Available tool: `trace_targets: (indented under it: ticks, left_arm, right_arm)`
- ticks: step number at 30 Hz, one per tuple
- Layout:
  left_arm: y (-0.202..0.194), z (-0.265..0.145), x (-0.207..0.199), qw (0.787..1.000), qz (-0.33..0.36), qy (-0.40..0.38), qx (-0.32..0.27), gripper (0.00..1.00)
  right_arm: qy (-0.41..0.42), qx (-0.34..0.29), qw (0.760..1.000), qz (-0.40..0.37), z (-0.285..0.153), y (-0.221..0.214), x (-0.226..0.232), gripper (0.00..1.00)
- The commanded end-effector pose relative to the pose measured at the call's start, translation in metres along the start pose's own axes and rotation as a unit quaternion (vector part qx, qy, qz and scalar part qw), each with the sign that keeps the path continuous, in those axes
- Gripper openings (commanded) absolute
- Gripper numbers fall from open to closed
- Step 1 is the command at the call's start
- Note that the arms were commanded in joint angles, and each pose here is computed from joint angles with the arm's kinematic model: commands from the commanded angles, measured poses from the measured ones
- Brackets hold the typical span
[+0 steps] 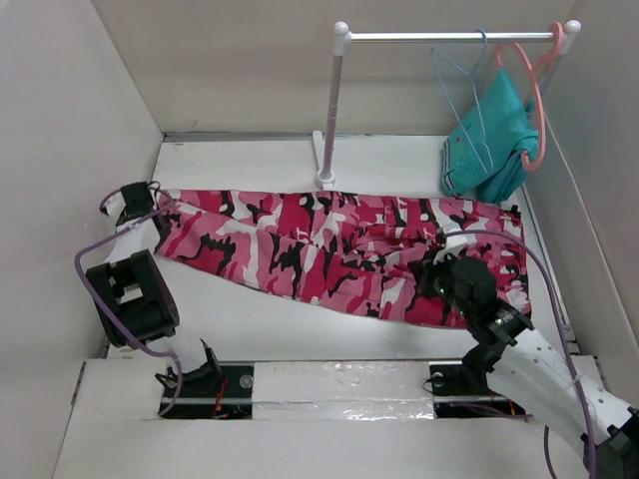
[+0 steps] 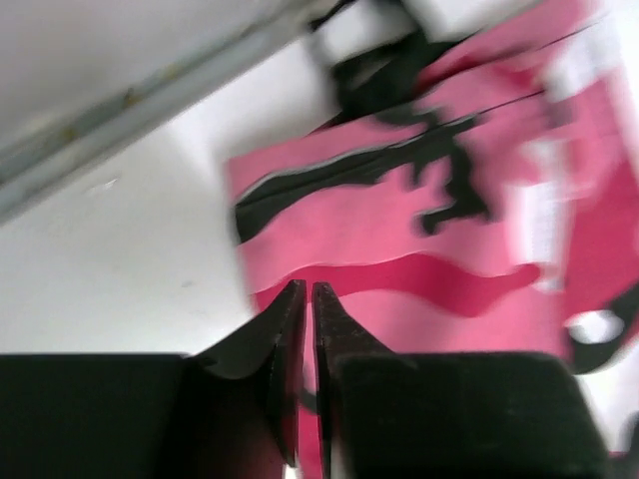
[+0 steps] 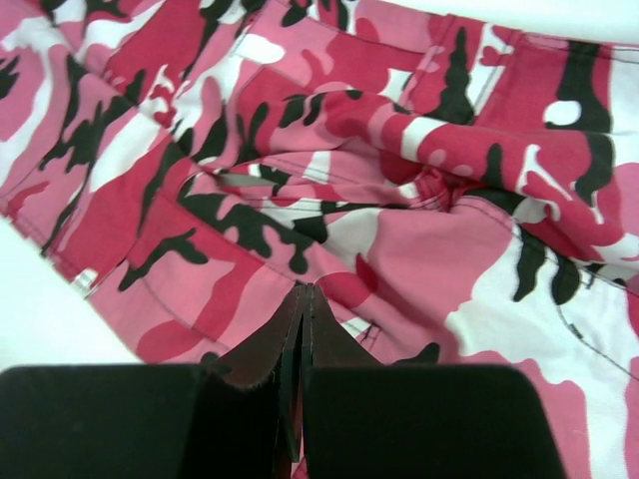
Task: Place the trousers on the hanger
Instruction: Flatten out the trousers at the center of the board.
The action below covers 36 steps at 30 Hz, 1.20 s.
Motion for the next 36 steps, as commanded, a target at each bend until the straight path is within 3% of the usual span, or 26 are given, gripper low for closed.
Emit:
trace_targets:
  ticks: [1,4,12,18,20,24,26,30,31,33,34,35,36]
  left_arm:
    - [-0.017,0.006,0.014,0.997,-0.034,-0.033,0.061,0.13]
    - [-0.019,0.019,0.022,0.996,-0.038,-0.011,0.078,0.27]
    - [-0.014,0.05,0.038,0.992,-0.068,0.003,0.103,0.27]
    - [-0.014,0.053,0.037,0.993,-0.072,0.002,0.096,0.23]
    - [-0.013,0.052,0.035,0.993,-0.074,-0.006,0.096,0.08]
    - [-0.011,0.05,0.03,0.992,-0.077,-0.028,0.097,0.06]
    - [-0.011,0.048,0.029,0.991,-0.079,-0.036,0.098,0.0]
    - [-0.001,0.021,0.016,0.986,-0.096,-0.102,0.094,0.0]
    - [0.004,-0.003,0.001,0.984,-0.087,-0.139,0.075,0.0]
    - [0.01,-0.028,-0.009,0.981,-0.081,-0.167,0.05,0.0]
    - [0.021,-0.053,-0.014,0.978,-0.082,-0.191,0.014,0.0]
    - [0.018,-0.067,-0.018,0.975,-0.08,-0.207,0.003,0.0]
    - [0.022,-0.081,-0.02,0.971,-0.08,-0.225,-0.016,0.0]
  right_arm:
    - [0.021,0.011,1.0,0.002,-0.005,-0.004,0.006,0.0]
    - [0.03,0.019,0.999,0.004,-0.007,-0.005,0.008,0.03]
    - [0.042,0.039,0.998,-0.004,-0.009,-0.004,0.014,0.21]
    - [0.044,0.042,0.998,0.005,-0.007,-0.004,0.018,0.26]
    - [0.041,0.043,0.998,0.008,-0.008,-0.005,0.018,0.26]
    - [0.027,0.042,0.999,0.009,-0.011,-0.006,0.016,0.26]
    - [0.015,0.039,0.999,0.012,-0.013,-0.004,0.014,0.28]
    - [-0.072,0.049,0.995,0.045,-0.02,-0.011,-0.004,0.35]
    - [-0.118,0.054,0.99,0.052,-0.023,-0.016,-0.013,0.36]
    - [-0.151,0.044,0.983,0.092,-0.027,-0.016,-0.017,0.29]
    - [-0.173,0.045,0.978,0.105,-0.029,-0.018,-0.022,0.19]
    - [-0.199,0.03,0.972,0.118,-0.03,-0.012,-0.028,0.0]
    - [-0.211,0.023,0.97,0.12,-0.031,-0.009,-0.031,0.0]
Point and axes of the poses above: each gripper's point midway between its finger pads, its own z axis out along the fingers, its own x axis along the line the jaws close on, y = z × x, the point moved 7 cm from there along -z, back along the fingers, and after that the axes turned 4 degrees about -z, right-handed, at the moved point
